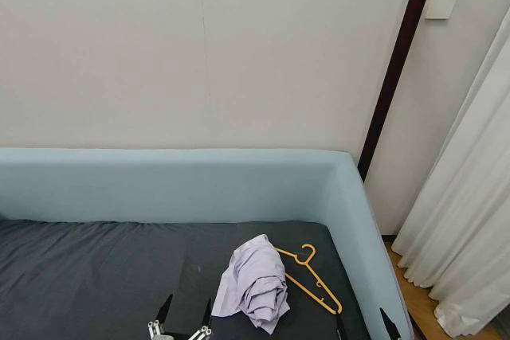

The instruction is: Pick up the clothes from the sofa and hang them on the clothes hanger.

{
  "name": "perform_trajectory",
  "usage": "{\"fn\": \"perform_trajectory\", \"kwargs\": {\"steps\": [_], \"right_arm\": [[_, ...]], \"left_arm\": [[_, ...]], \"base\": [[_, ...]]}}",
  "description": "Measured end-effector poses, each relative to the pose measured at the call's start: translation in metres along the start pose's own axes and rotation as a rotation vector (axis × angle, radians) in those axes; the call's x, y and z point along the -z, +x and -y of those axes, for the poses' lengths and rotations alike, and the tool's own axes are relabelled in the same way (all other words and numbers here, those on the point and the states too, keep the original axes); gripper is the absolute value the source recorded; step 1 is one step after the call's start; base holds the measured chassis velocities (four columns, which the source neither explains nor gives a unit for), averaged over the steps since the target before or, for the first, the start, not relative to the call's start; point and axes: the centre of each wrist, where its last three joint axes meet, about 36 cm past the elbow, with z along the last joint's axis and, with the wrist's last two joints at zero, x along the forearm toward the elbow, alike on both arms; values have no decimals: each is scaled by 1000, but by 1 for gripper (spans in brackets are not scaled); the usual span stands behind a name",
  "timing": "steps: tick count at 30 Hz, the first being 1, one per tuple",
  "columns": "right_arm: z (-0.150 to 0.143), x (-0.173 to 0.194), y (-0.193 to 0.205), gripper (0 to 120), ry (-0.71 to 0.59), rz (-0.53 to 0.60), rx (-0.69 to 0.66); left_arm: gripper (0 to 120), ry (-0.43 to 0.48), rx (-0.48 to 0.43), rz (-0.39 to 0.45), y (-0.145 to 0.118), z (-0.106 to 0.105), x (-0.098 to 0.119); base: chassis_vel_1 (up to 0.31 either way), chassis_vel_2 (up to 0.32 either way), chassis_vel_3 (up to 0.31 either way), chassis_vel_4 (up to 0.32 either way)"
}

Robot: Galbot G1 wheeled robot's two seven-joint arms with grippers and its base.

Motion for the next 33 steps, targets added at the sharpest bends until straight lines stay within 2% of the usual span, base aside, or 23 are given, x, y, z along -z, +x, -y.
{"fn": "perform_trajectory", "kwargs": {"steps": [6, 15, 20, 25, 28, 30, 33], "right_arm": [[3, 1, 2, 100, 8, -25, 12], [6, -1, 2, 100, 21, -34, 23], [8, 2, -7, 100, -50, -109, 21], [25, 13, -24, 100, -86, -194, 50], [47, 12, -60, 100, 14, -271, 172], [51, 11, -68, 100, 37, -283, 194], [69, 6, -101, 100, 133, -311, 272]], "left_arm": [[99, -1, 11, -12, 6, -1, -11], [99, -11, 16, -13, 5, -6, -12], [99, -25, 22, -25, 11, -10, -18], [99, -24, 25, -49, 16, -9, -26], [100, -32, 28, -60, 22, -7, -30], [100, -34, 28, -59, 22, -6, -30], [99, -36, 28, -60, 22, -6, -30]], "base": [[0, 0, 0, 0], [0, 0, 0, 0], [0, 0, 0, 0], [0, 0, 0, 0], [0, 0, 0, 0], [0, 0, 0, 0], [0, 0, 0, 0]]}}
